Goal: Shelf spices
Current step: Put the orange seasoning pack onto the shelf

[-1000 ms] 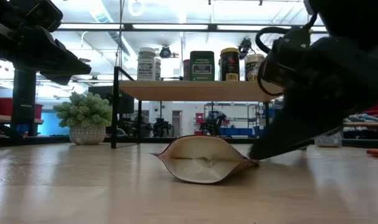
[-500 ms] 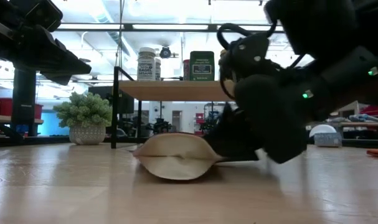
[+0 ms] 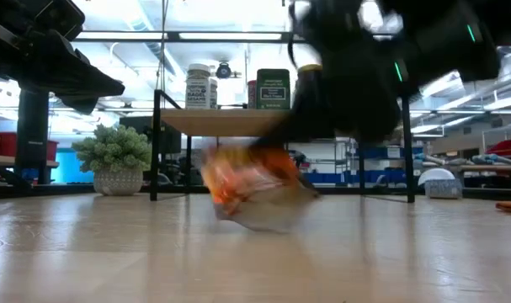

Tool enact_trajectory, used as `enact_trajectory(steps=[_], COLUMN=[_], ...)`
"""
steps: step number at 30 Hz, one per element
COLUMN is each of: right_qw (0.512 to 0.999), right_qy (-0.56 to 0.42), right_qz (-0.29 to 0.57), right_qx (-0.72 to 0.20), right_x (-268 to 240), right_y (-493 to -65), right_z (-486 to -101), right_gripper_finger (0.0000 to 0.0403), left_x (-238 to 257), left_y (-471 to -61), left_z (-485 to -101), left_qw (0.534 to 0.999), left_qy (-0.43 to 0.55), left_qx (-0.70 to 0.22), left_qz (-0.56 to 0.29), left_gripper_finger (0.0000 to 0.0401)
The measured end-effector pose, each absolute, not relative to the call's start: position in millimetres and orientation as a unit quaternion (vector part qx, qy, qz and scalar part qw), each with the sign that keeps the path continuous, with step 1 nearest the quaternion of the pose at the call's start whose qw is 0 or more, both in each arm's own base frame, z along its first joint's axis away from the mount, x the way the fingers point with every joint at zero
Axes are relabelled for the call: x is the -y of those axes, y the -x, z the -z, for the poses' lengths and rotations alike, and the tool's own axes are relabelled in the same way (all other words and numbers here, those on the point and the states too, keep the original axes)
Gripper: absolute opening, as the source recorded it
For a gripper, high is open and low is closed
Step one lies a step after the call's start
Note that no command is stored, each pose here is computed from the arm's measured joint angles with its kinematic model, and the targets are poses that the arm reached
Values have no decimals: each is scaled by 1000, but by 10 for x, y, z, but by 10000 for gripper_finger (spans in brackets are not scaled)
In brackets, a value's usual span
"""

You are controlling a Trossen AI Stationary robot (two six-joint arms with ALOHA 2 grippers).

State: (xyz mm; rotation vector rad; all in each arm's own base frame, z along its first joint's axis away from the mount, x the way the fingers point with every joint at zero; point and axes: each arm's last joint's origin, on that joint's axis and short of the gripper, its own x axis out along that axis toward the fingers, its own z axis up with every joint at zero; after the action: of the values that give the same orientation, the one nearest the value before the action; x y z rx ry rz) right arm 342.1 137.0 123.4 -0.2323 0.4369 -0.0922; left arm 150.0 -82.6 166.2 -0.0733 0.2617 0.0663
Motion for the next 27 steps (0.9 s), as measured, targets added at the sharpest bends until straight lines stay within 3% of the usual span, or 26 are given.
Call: enact_trajectory(steps=[15, 27], right_qw=[966, 922], right_qy=[226, 319], right_qz=[103, 199], right_qx=[-67, -92], right_x=[-721, 210], right_y=[-3209, -3493], right_z=[-2797, -3730], right_gripper_finger=[1, 0], left_x=[826, 826], left_y=[-1500, -1499], left_z=[-1659, -1657], left_qw=[990, 990], left_qy=[36, 35], left_qx=[-131, -132], left_qz=[-33, -33], left_gripper_finger=[6, 6])
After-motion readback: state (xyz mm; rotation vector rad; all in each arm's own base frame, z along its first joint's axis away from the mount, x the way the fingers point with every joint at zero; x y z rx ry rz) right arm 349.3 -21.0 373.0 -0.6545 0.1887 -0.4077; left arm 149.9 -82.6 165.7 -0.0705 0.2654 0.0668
